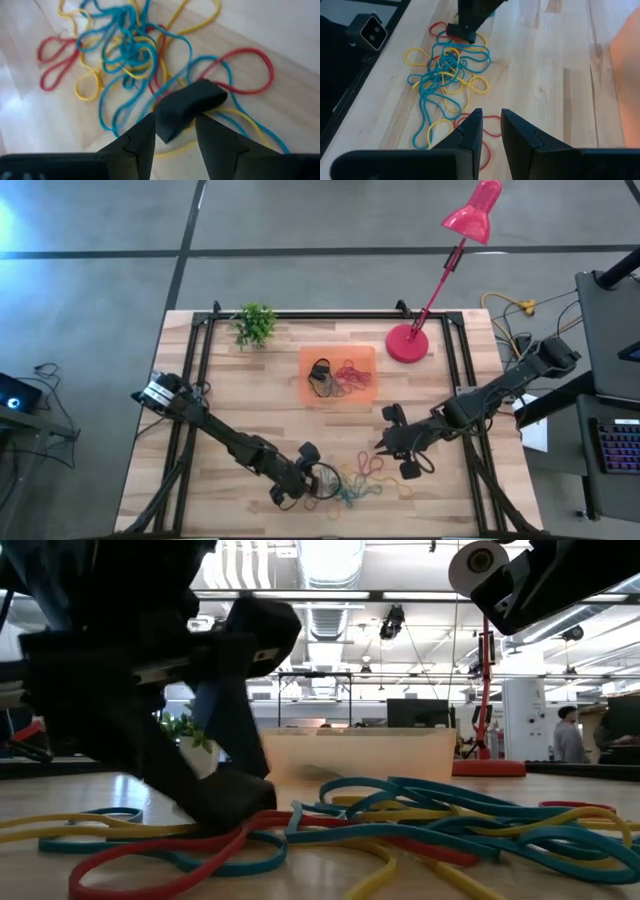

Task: Pick and place rubber bands into bin
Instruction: Put the black rubber band into the bin

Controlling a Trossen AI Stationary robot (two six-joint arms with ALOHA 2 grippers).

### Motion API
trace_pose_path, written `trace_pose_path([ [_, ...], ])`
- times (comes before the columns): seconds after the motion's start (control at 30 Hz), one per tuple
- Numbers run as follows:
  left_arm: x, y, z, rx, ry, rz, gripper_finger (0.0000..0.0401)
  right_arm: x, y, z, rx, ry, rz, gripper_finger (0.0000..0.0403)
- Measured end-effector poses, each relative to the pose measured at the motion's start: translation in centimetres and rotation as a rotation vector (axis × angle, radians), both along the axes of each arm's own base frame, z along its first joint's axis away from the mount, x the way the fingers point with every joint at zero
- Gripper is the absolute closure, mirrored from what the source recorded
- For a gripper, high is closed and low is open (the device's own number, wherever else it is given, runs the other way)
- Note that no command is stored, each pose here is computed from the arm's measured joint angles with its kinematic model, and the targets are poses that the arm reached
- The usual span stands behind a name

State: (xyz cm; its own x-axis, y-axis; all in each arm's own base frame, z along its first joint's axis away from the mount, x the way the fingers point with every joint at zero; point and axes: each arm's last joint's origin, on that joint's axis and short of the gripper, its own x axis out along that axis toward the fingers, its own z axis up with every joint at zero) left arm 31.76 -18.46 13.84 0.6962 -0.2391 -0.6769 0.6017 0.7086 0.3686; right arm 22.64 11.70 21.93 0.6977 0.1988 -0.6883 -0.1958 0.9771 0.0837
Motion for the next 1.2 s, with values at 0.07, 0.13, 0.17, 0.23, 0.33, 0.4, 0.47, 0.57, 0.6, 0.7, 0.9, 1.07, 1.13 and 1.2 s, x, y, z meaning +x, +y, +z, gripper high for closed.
trace_pose_path([
  [0.07, 0.0, 0.0, 0.1, -0.001, -0.006, 0.003, 0.0276, -0.1, 0.1, 0.0, 0.004, 0.002, -0.001, 0.0344],
  [0.13, 0.1, 0.0, 0.2, -0.002, -0.009, 0.003, 0.0276, -0.1, 0.1, -0.2, 0.006, 0.008, -0.003, 0.0344],
  [0.17, 0.1, -0.1, 0.3, -0.003, -0.009, 0.003, 0.0276, -0.2, 0.1, -0.2, 0.007, 0.01, -0.004, 0.0344],
  [0.23, 0.2, -0.1, 0.5, -0.006, -0.014, 0.003, 0.0276, -0.2, 0.2, -0.3, 0.006, 0.011, -0.001, 0.0344],
  [0.33, 0.3, -0.2, 0.7, -0.01, -0.022, 0.003, 0.0276, -0.3, 0.2, -0.4, 0.01, 0.013, -0.002, 0.0344],
  [0.4, 0.4, -0.2, 0.8, -0.012, -0.025, 0.003, 0.0276, -0.4, 0.3, -0.4, 0.009, 0.016, 0.001, 0.0344],
  [0.47, 0.5, -0.3, 0.9, -0.015, -0.028, 0.003, 0.0276, -0.4, 0.3, -0.5, 0.009, 0.017, 0.0, 0.0344],
  [0.57, 0.5, -0.2, 0.9, -0.014, -0.026, 0.004, 0.0276, -0.5, 0.3, -0.7, 0.006, 0.022, 0.002, 0.0345],
  [0.6, 0.5, -0.2, 0.8, -0.013, -0.025, 0.004, 0.0276, -0.5, 0.2, -0.8, 0.005, 0.024, 0.001, 0.0345],
  [0.7, 0.5, -0.2, 0.8, -0.019, -0.022, 0.001, 0.0276, -0.5, 0.2, -0.9, 0.006, 0.022, 0.001, 0.0346],
  [0.9, 0.7, 0.1, 0.8, -0.034, -0.012, 0.002, 0.0276, -0.5, 0.3, -0.9, 0.013, 0.012, 0.0, 0.0346],
  [1.07, 0.8, 0.3, 0.7, -0.04, -0.006, 0.001, 0.0296, -0.6, 0.2, -1.1, 0.026, 0.019, -0.014, 0.0346],
  [1.13, 0.8, 0.3, 0.7, -0.043, -0.005, -0.002, 0.0314, -0.6, 0.2, -1.1, 0.026, 0.021, -0.016, 0.0346],
  [1.2, 0.9, 0.4, 0.7, -0.044, -0.004, -0.002, 0.0334, -0.6, 0.2, -1.1, 0.026, 0.021, -0.016, 0.0346],
])
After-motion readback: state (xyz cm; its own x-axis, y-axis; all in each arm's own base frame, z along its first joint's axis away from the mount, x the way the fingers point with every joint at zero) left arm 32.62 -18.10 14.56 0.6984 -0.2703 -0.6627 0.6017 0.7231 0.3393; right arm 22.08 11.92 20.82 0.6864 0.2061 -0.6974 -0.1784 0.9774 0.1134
